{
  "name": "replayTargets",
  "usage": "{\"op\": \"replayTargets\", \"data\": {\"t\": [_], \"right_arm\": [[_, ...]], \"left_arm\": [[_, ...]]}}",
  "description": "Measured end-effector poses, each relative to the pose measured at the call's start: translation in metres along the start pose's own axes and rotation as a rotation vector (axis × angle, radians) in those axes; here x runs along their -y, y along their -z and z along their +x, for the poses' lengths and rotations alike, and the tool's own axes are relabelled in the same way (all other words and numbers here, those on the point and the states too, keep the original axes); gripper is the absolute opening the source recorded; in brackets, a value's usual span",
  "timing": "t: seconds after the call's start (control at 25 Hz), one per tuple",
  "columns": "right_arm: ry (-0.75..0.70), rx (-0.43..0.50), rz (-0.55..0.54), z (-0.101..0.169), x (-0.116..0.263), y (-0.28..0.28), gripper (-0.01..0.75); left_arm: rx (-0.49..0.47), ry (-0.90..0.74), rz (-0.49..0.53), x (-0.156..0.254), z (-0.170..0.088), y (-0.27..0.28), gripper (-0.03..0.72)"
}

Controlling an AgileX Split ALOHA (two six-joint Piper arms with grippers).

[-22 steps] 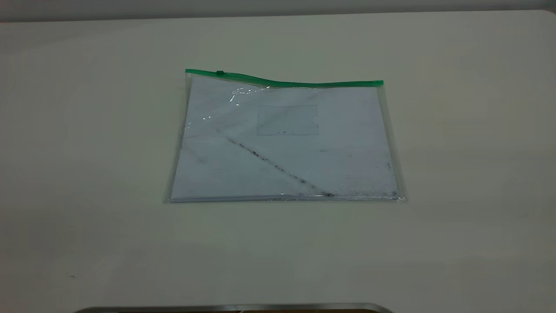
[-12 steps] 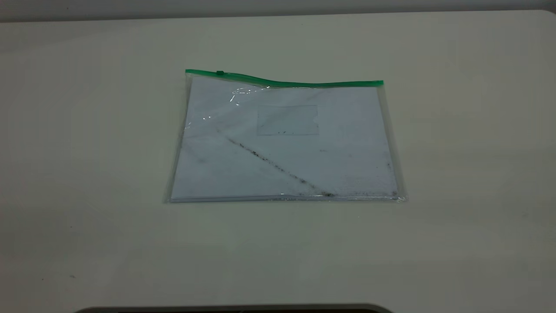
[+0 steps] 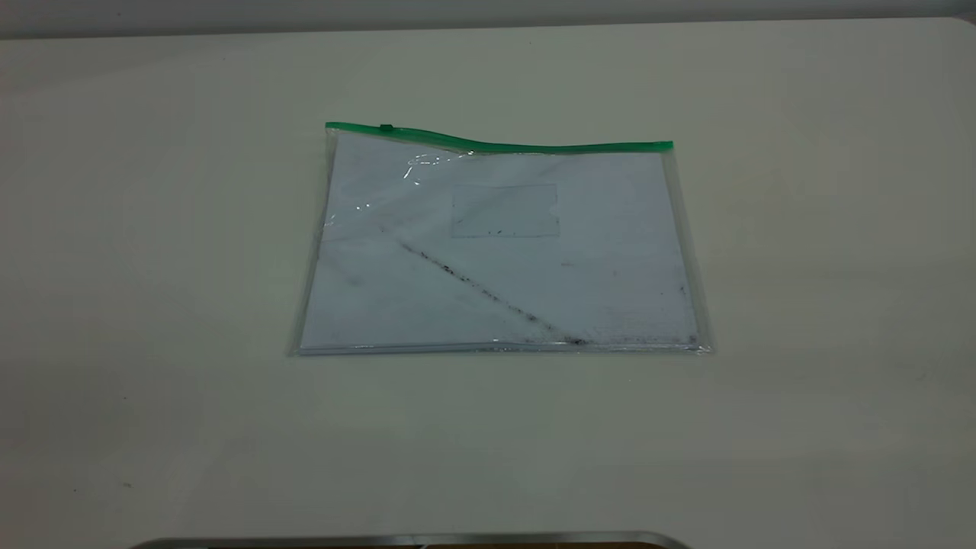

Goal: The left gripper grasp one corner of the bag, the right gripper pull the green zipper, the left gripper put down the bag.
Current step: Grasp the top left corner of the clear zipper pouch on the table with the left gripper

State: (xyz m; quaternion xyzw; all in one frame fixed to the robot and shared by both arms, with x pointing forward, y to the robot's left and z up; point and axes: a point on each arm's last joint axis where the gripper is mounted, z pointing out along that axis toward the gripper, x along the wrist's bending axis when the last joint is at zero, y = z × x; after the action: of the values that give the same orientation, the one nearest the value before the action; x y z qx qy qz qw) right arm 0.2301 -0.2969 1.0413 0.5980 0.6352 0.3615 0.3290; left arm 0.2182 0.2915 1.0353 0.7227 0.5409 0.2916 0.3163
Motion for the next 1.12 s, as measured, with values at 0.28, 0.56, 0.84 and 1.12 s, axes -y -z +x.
{"op": "replayTargets", "data": {"t": [0.28, 0.56, 0.84, 1.12], "right_arm": [[0.0, 0.0, 0.0, 0.0, 0.0, 0.0, 0.34], [0.0, 0.0, 0.0, 0.0, 0.0, 0.0, 0.34], [0.0, 0.0, 0.0, 0.0, 0.0, 0.0, 0.337], [-0.002, 0.0, -0.002, 0.0, -0.0002, 0.0, 0.253]], "left_arm": [[0.0, 0.0, 0.0, 0.0, 0.0, 0.0, 0.509], [0.0, -0.001, 0.0, 0.0, 0.0, 0.0, 0.509], [0.046, 0.014, -0.035, -0.0032, -0.0041, 0.0001, 0.509], [0.044, 0.042, -0.064, -0.0058, -0.0039, 0.0002, 0.509]]}}
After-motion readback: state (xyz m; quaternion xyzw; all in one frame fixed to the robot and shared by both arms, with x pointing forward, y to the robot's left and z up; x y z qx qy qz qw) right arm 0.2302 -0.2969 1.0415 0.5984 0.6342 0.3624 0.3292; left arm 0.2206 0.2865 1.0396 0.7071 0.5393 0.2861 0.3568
